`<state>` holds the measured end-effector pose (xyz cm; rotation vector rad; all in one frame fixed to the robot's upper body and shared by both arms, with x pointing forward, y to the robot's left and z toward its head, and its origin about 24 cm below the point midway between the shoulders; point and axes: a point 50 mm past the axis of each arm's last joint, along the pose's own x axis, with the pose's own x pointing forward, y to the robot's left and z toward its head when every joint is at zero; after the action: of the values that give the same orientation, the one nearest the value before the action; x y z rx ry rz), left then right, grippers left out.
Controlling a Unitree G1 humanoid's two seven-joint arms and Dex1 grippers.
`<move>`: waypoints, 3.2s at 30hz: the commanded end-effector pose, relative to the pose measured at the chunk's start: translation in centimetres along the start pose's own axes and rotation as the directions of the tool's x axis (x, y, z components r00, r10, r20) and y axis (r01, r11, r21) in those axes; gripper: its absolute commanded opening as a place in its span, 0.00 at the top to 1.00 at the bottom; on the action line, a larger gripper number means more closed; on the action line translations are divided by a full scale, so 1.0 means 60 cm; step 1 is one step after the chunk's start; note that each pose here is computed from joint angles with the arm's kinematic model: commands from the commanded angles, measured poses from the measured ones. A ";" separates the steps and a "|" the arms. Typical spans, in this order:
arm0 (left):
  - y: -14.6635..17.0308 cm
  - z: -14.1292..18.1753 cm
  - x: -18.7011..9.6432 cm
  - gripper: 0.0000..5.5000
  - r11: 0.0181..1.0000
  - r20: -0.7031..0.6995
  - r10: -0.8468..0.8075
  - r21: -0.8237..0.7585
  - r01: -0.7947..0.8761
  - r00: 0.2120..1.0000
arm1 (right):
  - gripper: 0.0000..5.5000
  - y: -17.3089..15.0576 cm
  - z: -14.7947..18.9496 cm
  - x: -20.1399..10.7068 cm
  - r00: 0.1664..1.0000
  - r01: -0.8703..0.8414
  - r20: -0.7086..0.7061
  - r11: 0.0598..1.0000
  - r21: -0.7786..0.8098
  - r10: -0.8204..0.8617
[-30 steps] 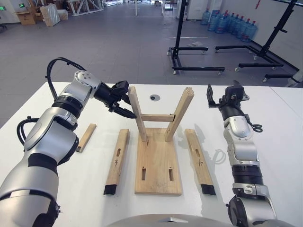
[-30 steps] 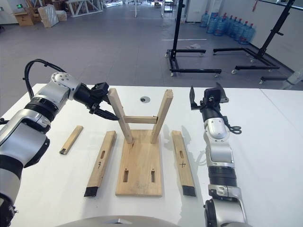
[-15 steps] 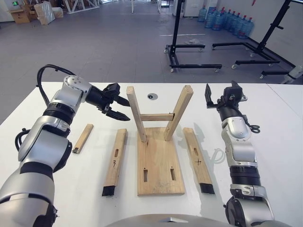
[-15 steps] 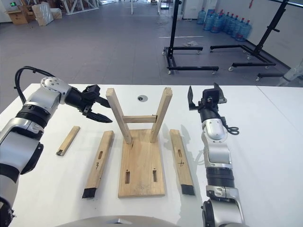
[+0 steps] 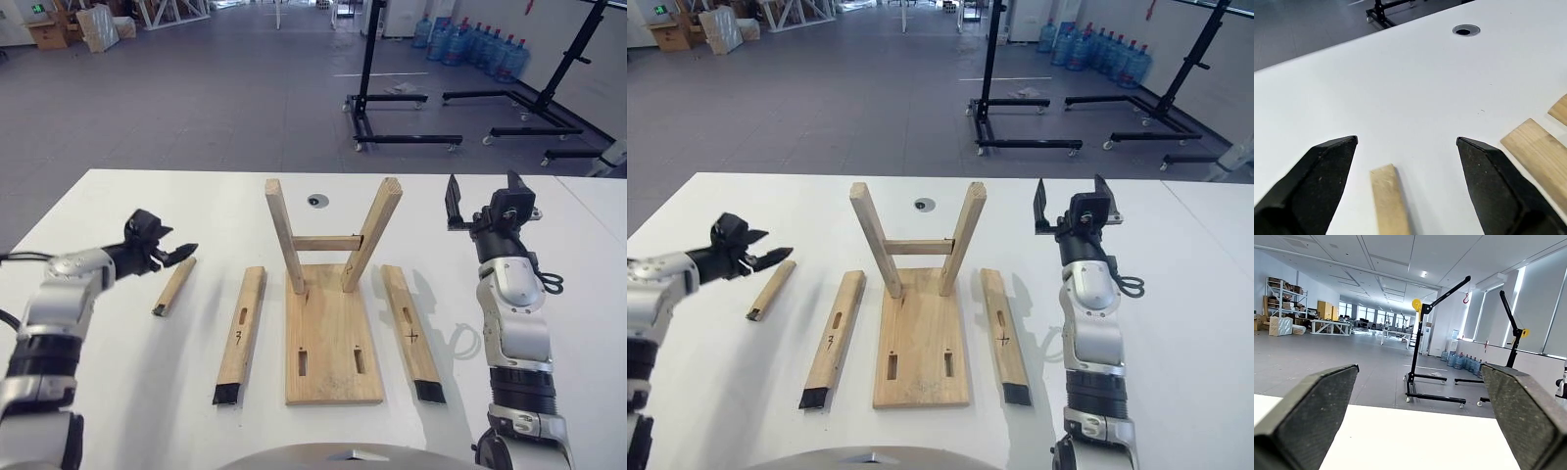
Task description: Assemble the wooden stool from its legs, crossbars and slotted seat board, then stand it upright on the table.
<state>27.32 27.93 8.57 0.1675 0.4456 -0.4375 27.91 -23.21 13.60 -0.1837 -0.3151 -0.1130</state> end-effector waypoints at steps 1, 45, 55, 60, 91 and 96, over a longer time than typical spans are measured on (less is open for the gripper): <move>-0.015 -0.018 -0.014 0.33 0.993 -0.046 0.074 -0.084 -0.077 0.996 | 0.17 0.008 -0.002 -0.007 1.000 -0.017 -0.016 1.000 0.008 0.017; -0.030 -0.138 -0.013 0.77 0.991 -0.292 0.091 -0.070 -0.116 0.952 | 0.17 0.025 0.001 0.001 0.999 -0.054 0.007 0.998 0.035 0.054; -0.030 0.094 -0.023 0.77 0.988 0.551 0.103 0.041 -0.150 0.828 | 0.17 0.022 0.061 0.015 0.968 -0.219 0.203 0.897 0.385 0.149; -0.083 0.187 -0.051 0.77 0.971 0.766 -0.058 0.192 -0.142 0.641 | 0.17 0.034 0.101 -0.001 0.887 -0.461 0.340 0.573 0.678 0.311; -0.247 0.207 0.015 0.77 0.711 0.585 -0.586 0.703 0.009 0.561 | 0.64 0.174 0.140 -0.019 0.697 -0.607 0.474 0.090 0.790 0.539; -0.244 0.205 0.017 0.77 0.710 0.581 -0.582 0.704 0.007 0.569 | 0.79 0.173 0.140 -0.016 0.701 -0.611 0.479 0.098 0.785 0.529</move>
<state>26.22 11.48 18.06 0.5170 -0.6006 -0.9683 25.79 -11.45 19.21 0.8955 -0.3130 0.9077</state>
